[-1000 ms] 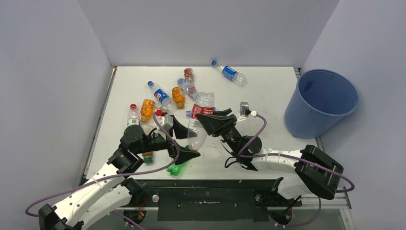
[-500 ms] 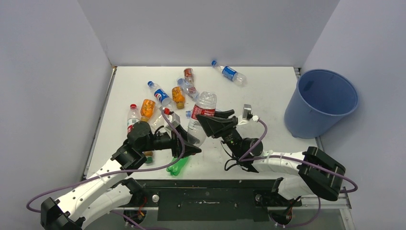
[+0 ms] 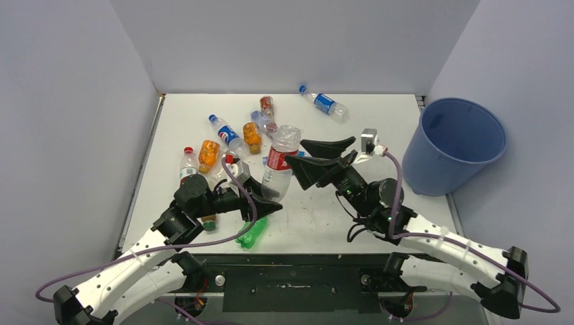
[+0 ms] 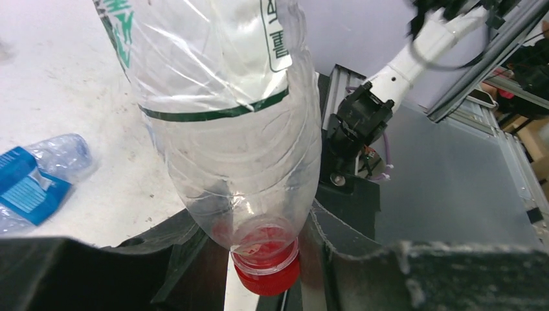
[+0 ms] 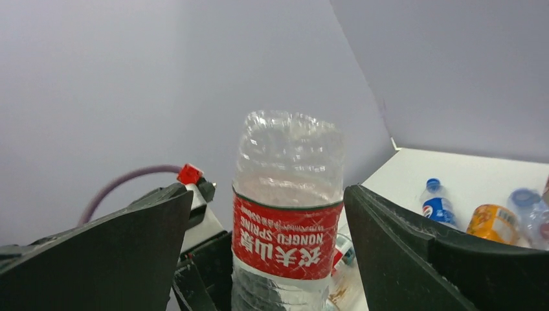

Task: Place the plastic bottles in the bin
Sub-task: Pick up the plastic bottle at the center of the board.

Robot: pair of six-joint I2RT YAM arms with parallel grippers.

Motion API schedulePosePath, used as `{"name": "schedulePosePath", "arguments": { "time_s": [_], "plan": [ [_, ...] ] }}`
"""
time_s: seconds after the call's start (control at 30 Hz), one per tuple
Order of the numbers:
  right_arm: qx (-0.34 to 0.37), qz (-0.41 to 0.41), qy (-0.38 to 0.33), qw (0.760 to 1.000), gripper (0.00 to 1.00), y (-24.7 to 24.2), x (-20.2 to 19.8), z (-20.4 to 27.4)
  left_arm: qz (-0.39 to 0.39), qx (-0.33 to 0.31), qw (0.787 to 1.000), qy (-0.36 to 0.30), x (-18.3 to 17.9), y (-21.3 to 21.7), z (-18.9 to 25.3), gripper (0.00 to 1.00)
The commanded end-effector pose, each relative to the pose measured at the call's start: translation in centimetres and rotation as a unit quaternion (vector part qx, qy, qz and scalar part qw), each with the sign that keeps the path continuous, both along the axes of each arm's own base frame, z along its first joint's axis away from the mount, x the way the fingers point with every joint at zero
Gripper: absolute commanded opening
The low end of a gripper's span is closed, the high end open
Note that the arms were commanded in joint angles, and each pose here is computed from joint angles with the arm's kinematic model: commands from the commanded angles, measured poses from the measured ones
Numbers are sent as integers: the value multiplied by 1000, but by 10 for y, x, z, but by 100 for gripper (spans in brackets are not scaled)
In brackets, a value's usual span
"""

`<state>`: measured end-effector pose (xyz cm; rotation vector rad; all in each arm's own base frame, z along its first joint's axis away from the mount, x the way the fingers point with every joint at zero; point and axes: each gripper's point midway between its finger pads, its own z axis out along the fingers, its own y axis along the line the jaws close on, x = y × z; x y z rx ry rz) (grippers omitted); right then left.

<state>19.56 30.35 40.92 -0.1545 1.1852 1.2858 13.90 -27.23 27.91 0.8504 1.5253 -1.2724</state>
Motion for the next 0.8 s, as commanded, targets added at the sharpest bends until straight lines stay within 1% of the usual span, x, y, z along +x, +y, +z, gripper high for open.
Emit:
{"name": "schedulePosePath", "arguments": {
  "time_s": [0.0, 0.17, 0.23, 0.3, 0.5, 0.53, 0.6, 0.63, 0.67, 0.73, 0.77],
  "plan": [
    [-142, -43, 31, 988, 90, -17, 5, -11, 37, -13, 998, -46, 10, 4, 20, 0],
    [-238, -38, 68, 968, 90, -4, 12, -11, 39, -3, 998, -54, 10, 2, 15, 0],
    [-260, -36, 80, 962, 90, 3, 16, -14, 39, 0, 998, -59, 9, 1, 13, 0],
    [-261, -34, 82, 961, 90, 6, 18, -12, 39, 2, 997, -65, 7, 0, 13, 0],
    [-290, -43, 100, 951, 90, 12, 26, -18, 37, 5, 997, -74, 4, -1, 11, 0],
    [-292, -44, 104, 950, 91, 12, 27, -19, 36, 7, 997, -74, 4, -1, 10, 0],
    [-295, -43, 105, 949, 96, 13, 27, -20, 35, 9, 997, -73, 4, -2, 9, 0],
    [-293, -44, 104, 949, 97, 12, 27, -20, 35, 10, 997, -73, 4, -2, 9, 0],
    [-290, -42, 102, 951, 89, 12, 26, -19, 35, 11, 997, -72, 4, -2, 8, 0],
    [-286, -46, 100, 952, 68, 9, 25, -17, 37, 13, 997, -72, 4, -3, 8, 0],
    [-284, -50, 98, 953, 59, 6, 26, -15, 38, 14, 997, -71, 4, -2, 7, 2]
  ]
}}
